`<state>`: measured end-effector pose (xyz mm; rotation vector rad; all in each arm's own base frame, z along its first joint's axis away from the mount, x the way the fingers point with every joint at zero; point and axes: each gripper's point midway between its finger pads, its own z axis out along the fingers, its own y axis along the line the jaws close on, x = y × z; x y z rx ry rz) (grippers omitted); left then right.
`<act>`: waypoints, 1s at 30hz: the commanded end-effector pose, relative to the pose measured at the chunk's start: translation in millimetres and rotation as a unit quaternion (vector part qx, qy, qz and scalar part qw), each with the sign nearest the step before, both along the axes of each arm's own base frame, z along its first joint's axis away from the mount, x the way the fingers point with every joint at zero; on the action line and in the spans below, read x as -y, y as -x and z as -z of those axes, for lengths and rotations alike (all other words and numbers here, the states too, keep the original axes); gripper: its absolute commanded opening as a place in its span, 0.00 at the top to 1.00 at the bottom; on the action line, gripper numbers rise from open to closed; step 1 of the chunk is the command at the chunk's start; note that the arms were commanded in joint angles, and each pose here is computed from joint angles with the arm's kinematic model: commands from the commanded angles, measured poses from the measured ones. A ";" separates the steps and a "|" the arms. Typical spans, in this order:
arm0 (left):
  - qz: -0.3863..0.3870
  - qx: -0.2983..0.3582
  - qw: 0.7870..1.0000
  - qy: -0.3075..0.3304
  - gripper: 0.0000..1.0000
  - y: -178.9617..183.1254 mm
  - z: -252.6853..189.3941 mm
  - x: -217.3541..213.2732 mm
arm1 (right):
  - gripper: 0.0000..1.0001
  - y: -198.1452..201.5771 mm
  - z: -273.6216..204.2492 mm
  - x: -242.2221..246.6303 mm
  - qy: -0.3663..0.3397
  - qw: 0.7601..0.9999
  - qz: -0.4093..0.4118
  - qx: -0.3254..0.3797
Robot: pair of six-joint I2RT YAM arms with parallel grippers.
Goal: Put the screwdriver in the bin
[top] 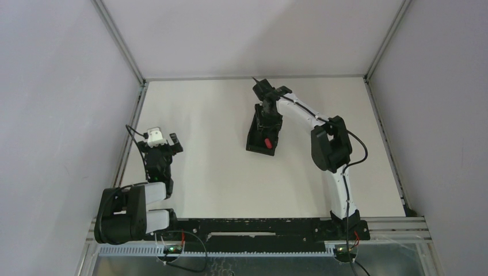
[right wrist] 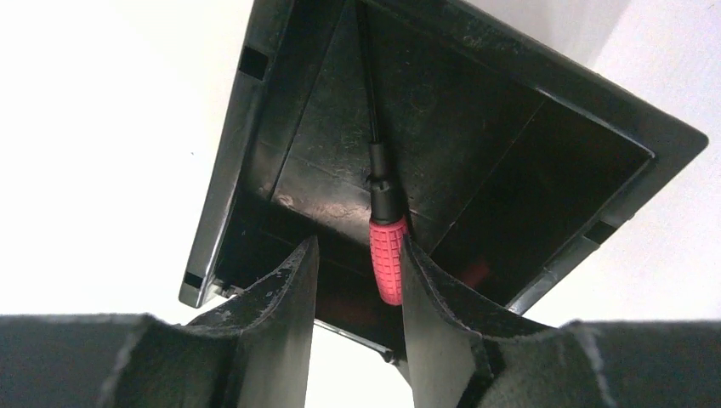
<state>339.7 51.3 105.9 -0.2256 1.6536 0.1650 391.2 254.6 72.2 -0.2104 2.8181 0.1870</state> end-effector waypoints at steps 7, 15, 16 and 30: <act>0.002 0.043 0.999 -0.012 0.00 -14.2 -30.0 -0.3 | 0.01 0.2 -147.2 5.0 -0.067 0.982 -0.013 0.179; 0.002 0.042 0.999 -0.012 0.00 -14.0 -29.6 -0.3 | 0.00 47.8 -186.5 39.7 -0.109 0.950 -0.046 0.289; 0.002 0.042 0.999 -0.012 0.00 -14.1 -29.4 -0.3 | 0.00 54.3 -190.2 45.5 -0.115 0.945 -0.044 0.301; 0.001 0.043 0.999 -0.012 0.00 -14.2 -30.1 -0.6 | 0.00 122.9 -133.1 131.7 -0.115 0.913 0.061 0.386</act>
